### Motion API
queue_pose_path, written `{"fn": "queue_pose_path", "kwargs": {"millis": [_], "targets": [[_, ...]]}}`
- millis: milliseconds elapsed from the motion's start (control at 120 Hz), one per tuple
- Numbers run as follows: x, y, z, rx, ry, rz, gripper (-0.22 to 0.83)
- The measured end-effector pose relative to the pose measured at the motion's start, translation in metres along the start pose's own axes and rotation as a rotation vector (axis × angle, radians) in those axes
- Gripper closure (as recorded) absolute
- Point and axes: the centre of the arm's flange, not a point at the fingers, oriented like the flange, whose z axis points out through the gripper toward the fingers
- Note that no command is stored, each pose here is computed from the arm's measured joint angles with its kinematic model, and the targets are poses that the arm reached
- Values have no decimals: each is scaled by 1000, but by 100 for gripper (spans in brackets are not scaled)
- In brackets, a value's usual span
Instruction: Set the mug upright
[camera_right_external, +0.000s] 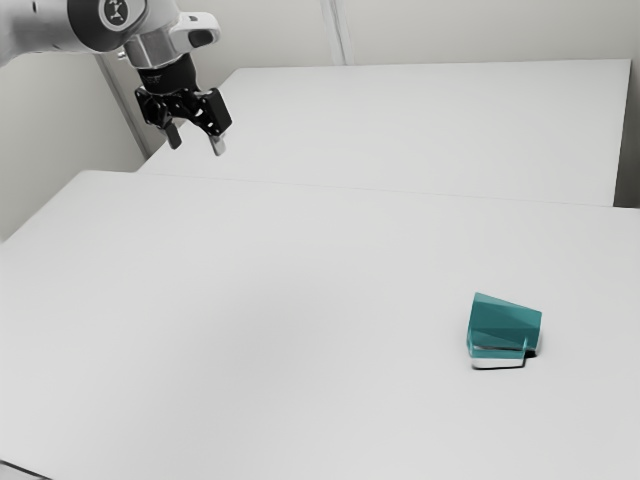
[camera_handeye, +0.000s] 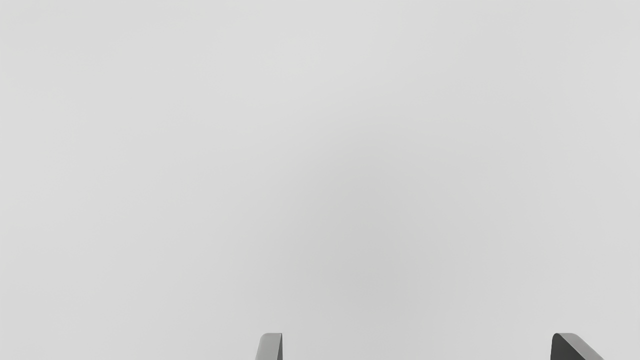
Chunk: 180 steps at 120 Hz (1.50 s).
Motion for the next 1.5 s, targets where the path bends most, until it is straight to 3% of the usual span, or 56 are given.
{"fn": "queue_pose_path", "kwargs": {"millis": [400,825,1108,1500], "targets": [[4,7,10,-58,0,3,2],[13,56,95,-433,-9,28,2],[24,65,152,-685,54,19,2],[30,117,215,-890,89,130,3]]}}
